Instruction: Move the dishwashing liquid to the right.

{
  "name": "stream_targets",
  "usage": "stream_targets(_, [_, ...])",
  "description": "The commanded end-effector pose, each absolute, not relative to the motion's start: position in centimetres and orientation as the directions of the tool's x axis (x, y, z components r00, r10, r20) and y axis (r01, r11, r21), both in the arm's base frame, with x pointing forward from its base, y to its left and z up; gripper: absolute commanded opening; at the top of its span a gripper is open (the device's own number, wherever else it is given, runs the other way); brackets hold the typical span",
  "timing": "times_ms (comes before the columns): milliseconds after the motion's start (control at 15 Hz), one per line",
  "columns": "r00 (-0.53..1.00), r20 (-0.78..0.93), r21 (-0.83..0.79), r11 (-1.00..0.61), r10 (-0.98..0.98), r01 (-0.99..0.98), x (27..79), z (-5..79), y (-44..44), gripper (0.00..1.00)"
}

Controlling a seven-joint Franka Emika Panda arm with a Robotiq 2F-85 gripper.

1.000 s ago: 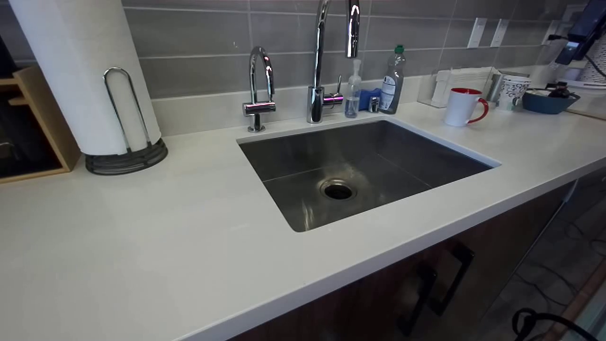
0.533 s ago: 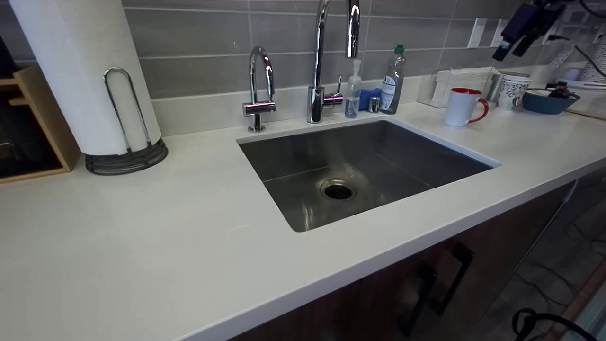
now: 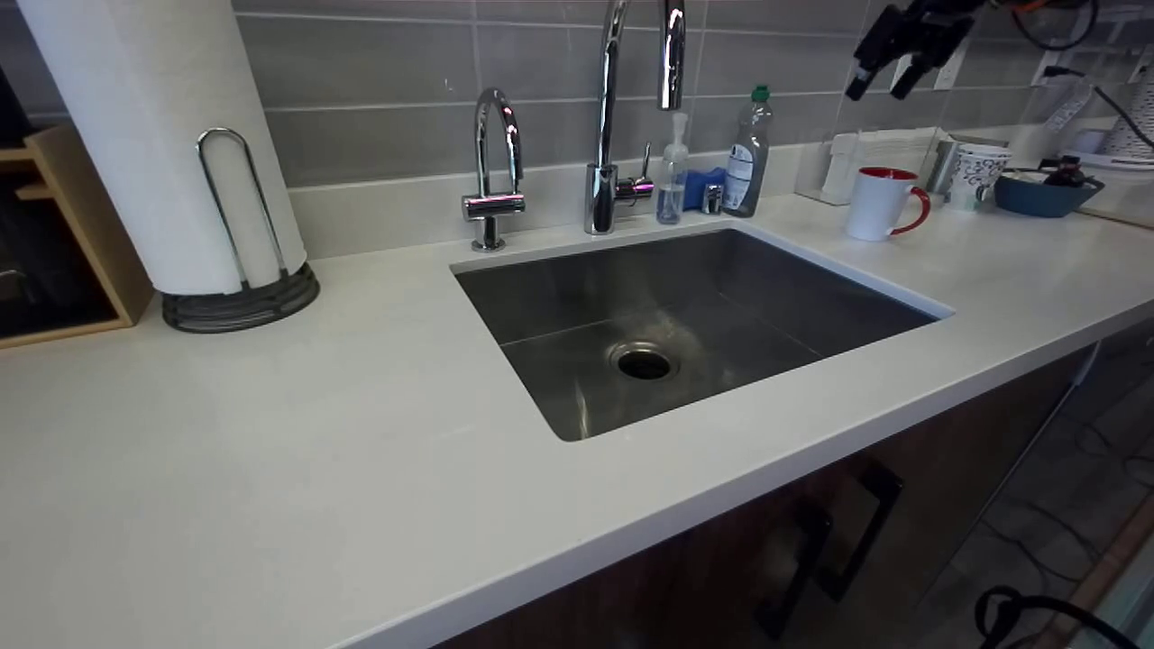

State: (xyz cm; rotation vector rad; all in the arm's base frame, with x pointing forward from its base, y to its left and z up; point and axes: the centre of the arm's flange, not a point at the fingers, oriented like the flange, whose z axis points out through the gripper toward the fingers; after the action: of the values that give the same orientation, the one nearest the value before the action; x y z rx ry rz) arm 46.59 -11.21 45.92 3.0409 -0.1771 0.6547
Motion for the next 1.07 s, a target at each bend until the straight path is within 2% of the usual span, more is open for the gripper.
stream_targets(0, [0.864, 0.466, -0.014, -0.978, -0.191, -0.208, 52.8, 45.9, -11.6, 1.0])
stream_targets(133, [0.844, 0.493, -0.016, -0.972, -0.211, -0.234, 54.8, 45.5, -11.8, 1.0])
stream_targets(267, [0.826, 0.547, -0.035, -0.989, -0.138, -0.142, 56.6, 45.0, -11.8, 1.0])
stream_targets(333, [0.846, 0.506, -0.014, -0.982, -0.168, -0.187, 53.5, 45.4, -11.4, 1.0])
stream_targets(533, [0.836, 0.53, -0.016, -0.987, -0.145, -0.161, 55.3, 44.7, -11.1, 1.0])
stream_targets(1000, [0.834, 0.532, -0.015, -0.987, -0.144, -0.16, 55.6, 44.8, -11.2, 1.0])
